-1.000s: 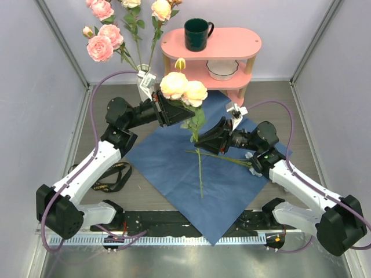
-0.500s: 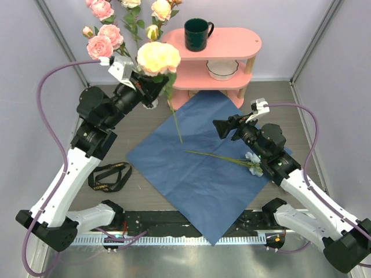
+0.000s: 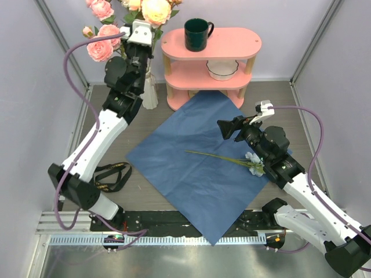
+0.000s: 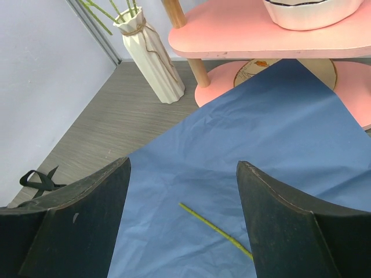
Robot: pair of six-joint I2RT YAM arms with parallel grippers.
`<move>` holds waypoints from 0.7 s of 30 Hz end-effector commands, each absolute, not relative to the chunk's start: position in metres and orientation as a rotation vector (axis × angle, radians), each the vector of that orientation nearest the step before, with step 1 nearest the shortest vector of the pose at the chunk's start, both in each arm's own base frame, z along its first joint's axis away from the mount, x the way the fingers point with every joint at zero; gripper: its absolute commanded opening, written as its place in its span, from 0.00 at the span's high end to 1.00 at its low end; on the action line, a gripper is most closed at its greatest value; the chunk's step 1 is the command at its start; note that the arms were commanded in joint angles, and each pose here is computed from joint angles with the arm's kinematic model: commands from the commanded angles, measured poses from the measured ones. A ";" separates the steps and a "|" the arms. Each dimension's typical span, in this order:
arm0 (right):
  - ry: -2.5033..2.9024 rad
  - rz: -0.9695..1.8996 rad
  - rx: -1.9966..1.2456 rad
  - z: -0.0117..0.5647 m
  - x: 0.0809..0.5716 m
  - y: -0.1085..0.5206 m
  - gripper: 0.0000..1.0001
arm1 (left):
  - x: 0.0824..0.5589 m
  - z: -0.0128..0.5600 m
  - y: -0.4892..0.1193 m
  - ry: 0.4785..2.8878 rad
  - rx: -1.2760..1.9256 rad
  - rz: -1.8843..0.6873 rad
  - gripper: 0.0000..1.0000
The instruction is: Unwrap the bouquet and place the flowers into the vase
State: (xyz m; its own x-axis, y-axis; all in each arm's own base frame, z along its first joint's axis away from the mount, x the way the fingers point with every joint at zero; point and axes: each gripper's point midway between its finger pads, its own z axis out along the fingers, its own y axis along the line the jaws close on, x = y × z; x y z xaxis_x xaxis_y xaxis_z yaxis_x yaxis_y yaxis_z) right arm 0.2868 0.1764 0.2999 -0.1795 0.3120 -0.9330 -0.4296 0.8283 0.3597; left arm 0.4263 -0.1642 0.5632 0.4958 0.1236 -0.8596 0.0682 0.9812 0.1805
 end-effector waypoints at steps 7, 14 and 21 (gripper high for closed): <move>1.595 0.635 -0.081 0.307 0.287 0.170 0.21 | 0.451 0.614 -0.131 0.867 0.039 0.226 1.00; 1.602 0.633 -0.094 0.305 0.288 0.172 0.21 | 0.470 0.601 -0.123 0.860 -0.014 0.214 1.00; 1.617 0.637 -0.092 0.298 0.290 0.174 0.21 | 0.485 0.583 -0.121 0.903 -0.058 0.182 1.00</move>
